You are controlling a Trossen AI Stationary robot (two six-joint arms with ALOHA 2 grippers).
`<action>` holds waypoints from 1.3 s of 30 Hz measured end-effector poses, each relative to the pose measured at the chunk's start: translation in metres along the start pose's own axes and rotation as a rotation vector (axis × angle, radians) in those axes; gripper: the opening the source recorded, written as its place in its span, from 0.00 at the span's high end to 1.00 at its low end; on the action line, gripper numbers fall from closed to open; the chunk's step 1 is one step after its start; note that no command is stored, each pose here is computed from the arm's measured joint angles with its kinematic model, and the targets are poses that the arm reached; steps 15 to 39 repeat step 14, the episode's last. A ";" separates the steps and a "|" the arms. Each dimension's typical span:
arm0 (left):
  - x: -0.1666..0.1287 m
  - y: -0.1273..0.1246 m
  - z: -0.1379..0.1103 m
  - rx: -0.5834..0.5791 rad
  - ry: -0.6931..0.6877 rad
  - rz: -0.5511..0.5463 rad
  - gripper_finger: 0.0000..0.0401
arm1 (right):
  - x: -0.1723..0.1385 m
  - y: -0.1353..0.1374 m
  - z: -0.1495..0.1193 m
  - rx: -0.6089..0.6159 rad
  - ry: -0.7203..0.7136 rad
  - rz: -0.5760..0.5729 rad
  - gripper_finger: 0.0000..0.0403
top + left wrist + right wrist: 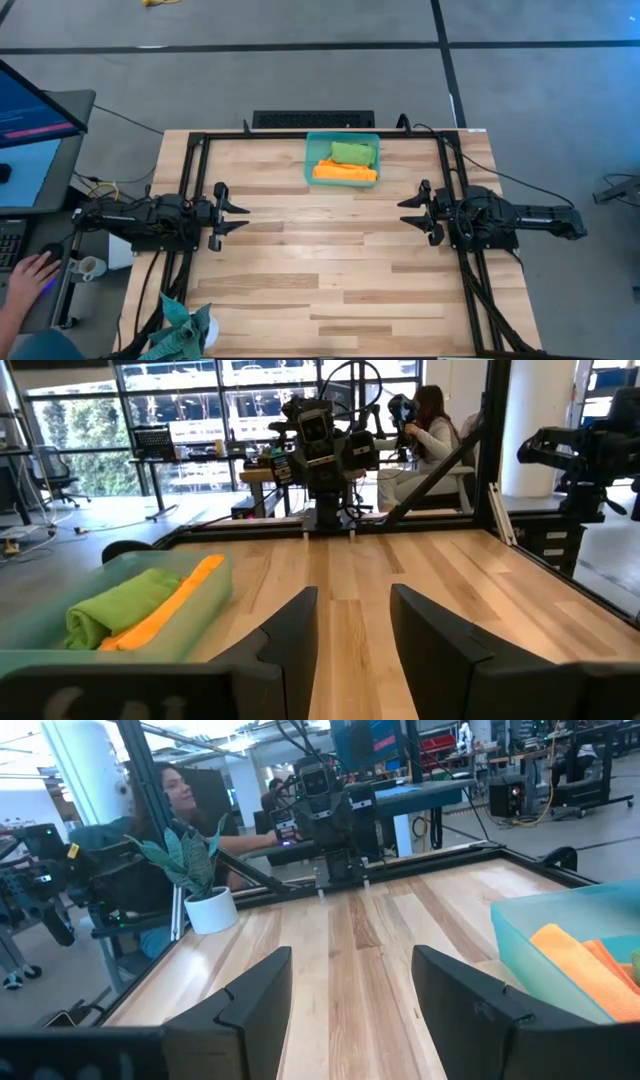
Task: Roll microfiber towels into tight, uniform cylinder then place into a basket
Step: Return to Home Position
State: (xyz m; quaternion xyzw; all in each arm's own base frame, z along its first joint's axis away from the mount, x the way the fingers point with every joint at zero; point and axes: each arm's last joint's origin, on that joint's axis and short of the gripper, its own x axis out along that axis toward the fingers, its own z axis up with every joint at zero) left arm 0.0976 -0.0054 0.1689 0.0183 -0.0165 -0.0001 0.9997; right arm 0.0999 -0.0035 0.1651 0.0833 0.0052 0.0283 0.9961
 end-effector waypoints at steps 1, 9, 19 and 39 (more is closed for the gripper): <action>0.000 0.000 0.000 -0.002 0.000 0.000 0.71 | 0.000 0.000 0.000 0.000 0.000 0.000 0.43; 0.000 0.000 0.000 -0.001 0.000 0.000 0.71 | 0.000 0.000 0.000 0.000 0.000 0.000 0.43; 0.000 0.000 0.000 -0.001 0.000 0.000 0.71 | 0.000 0.000 0.000 0.000 0.000 0.000 0.43; 0.000 0.000 0.000 -0.001 0.000 0.000 0.71 | 0.000 0.000 0.000 0.000 0.000 0.000 0.43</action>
